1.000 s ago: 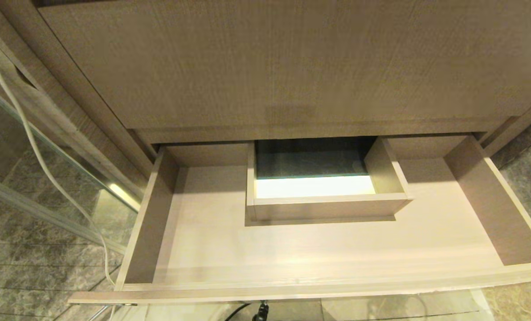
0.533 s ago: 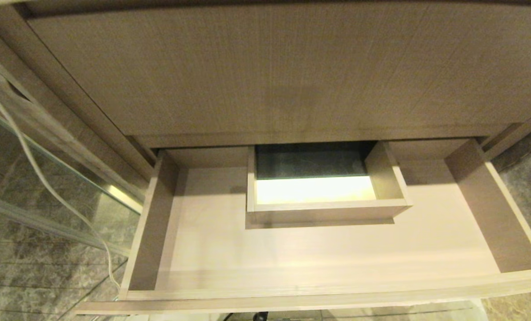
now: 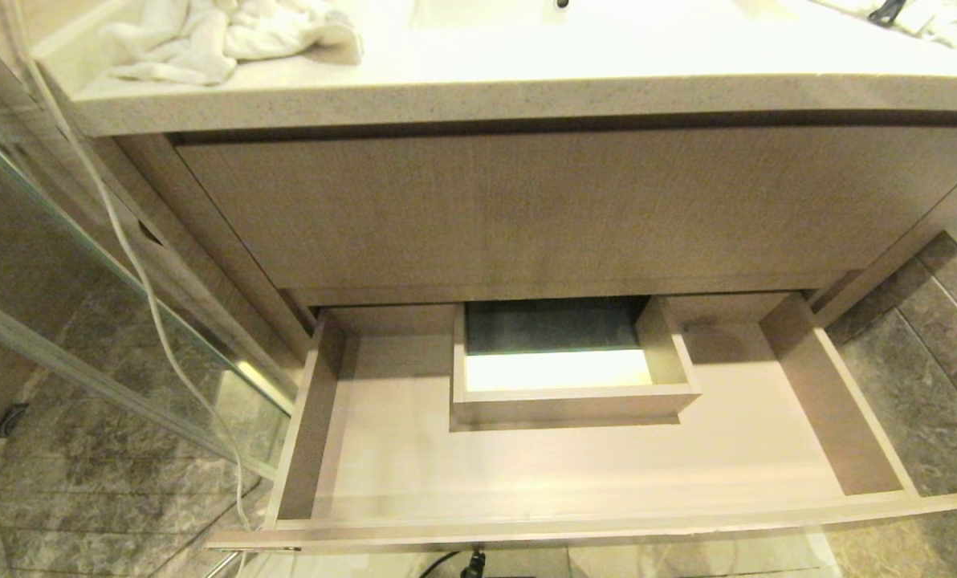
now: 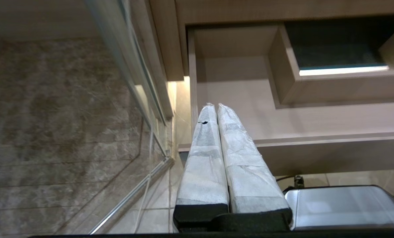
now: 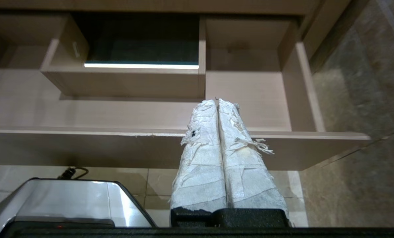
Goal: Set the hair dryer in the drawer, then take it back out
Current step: Pick up the hairdryer
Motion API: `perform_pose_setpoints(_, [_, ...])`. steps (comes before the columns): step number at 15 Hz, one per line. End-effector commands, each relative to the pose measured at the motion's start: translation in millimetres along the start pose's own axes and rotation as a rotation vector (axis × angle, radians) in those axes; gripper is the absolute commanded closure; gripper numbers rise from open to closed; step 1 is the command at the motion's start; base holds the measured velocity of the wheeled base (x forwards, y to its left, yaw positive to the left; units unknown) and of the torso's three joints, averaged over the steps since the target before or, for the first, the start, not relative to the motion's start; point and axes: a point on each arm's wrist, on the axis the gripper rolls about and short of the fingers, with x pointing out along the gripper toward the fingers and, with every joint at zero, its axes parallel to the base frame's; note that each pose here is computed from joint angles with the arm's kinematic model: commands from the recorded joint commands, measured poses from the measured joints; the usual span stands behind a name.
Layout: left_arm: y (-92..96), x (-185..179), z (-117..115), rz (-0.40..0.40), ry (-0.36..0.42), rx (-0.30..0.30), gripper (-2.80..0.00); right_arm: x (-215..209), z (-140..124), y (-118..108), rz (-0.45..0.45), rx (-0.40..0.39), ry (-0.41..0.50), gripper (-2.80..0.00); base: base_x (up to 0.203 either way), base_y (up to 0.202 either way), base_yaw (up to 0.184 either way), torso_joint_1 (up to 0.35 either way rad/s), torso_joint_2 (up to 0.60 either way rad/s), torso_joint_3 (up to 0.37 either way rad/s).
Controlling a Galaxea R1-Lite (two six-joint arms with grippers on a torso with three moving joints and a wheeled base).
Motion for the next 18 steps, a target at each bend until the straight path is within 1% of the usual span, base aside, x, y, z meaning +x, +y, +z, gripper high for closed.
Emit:
perform_pose_setpoints(1, [0.0, 0.2, -0.4, 0.0, 0.003, 0.0, 0.0, 0.1, 0.0, 0.0, 0.002, -0.001, 0.002, 0.0, 0.0, 0.0, 0.0, 0.124, -0.49, -0.217])
perform_pose_setpoints(6, [0.0, 0.1, 0.0, 0.0, 0.001, 0.0, 0.0, 0.1, 0.0, 0.0, 0.001, -0.001, 0.002, 0.0, 0.0, 0.0, 0.0, 0.368, -0.49, -0.233])
perform_pose_setpoints(18, [0.0, 0.1, -0.1, 0.0, 0.002, 0.0, 0.0, 0.2, 0.0, 0.0, 0.003, -0.001, 0.001, 0.0, 0.0, 0.0, 0.0, 0.294, -0.55, -0.265])
